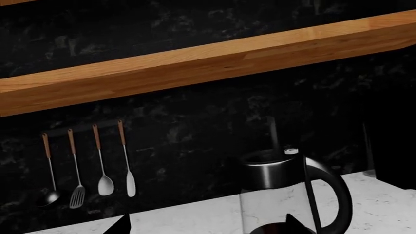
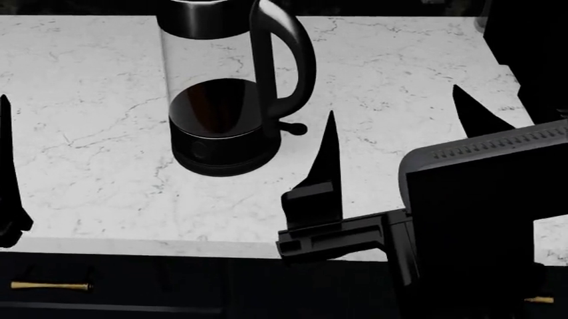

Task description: Close the lid of the electric kettle.

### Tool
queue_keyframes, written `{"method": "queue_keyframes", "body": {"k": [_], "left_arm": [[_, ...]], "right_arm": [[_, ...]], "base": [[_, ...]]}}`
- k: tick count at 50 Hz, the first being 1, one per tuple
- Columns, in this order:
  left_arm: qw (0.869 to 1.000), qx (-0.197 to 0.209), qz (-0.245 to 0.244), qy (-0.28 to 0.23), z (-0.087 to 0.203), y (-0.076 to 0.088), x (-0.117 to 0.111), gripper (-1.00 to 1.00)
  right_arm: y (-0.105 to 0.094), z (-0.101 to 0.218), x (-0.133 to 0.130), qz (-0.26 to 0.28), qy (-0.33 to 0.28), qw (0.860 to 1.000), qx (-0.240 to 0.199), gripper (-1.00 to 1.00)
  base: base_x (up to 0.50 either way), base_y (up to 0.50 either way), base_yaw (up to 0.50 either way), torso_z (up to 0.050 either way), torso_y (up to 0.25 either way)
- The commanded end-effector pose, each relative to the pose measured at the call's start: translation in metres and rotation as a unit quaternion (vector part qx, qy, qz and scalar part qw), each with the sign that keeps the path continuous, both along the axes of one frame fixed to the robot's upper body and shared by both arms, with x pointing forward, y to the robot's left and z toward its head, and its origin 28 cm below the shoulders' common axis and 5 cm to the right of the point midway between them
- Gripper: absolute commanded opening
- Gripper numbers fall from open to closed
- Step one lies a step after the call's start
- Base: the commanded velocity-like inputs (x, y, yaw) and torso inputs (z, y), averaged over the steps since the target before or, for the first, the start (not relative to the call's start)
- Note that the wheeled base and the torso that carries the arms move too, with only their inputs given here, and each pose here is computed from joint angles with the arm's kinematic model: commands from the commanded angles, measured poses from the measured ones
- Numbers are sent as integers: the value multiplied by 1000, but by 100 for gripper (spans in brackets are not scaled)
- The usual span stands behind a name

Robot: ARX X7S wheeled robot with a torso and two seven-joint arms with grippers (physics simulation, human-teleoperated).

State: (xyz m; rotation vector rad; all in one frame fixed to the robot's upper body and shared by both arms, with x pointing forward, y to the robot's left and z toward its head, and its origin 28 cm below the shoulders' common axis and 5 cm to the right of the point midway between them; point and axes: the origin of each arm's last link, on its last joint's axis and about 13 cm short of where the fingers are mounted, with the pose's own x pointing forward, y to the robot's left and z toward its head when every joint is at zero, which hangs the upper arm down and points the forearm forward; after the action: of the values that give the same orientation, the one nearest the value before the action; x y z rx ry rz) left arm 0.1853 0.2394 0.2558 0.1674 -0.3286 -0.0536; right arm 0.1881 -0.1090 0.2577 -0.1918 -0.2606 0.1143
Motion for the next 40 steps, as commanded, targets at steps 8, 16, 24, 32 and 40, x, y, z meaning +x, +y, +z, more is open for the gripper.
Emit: {"method": "queue_keyframes", "body": {"k": [8,16,24,32,40], "left_arm": [[1000,-15,13,-14,11,5,0,100],[1000,-16,15,-16,11,6,0,100],[1000,-17,17,-16,9,7,-1,100],[1000,-16,18,-14,8,6,1,100],[1000,-15,16,-14,9,5,0,100]], "right_arm": [[2,25,-8,0,-37,999,-15,100],[7,30,-15,10,-49,999,-21,100],[9,32,-18,18,-54,998,-28,100],[4,26,-9,8,-43,999,-18,100],[1,25,-7,2,-40,999,-15,100]], "base": [[344,0,0,0,0],[341,0,0,0,0],[342,0,0,0,0],[339,0,0,0,0],[323,0,0,0,0]]}}
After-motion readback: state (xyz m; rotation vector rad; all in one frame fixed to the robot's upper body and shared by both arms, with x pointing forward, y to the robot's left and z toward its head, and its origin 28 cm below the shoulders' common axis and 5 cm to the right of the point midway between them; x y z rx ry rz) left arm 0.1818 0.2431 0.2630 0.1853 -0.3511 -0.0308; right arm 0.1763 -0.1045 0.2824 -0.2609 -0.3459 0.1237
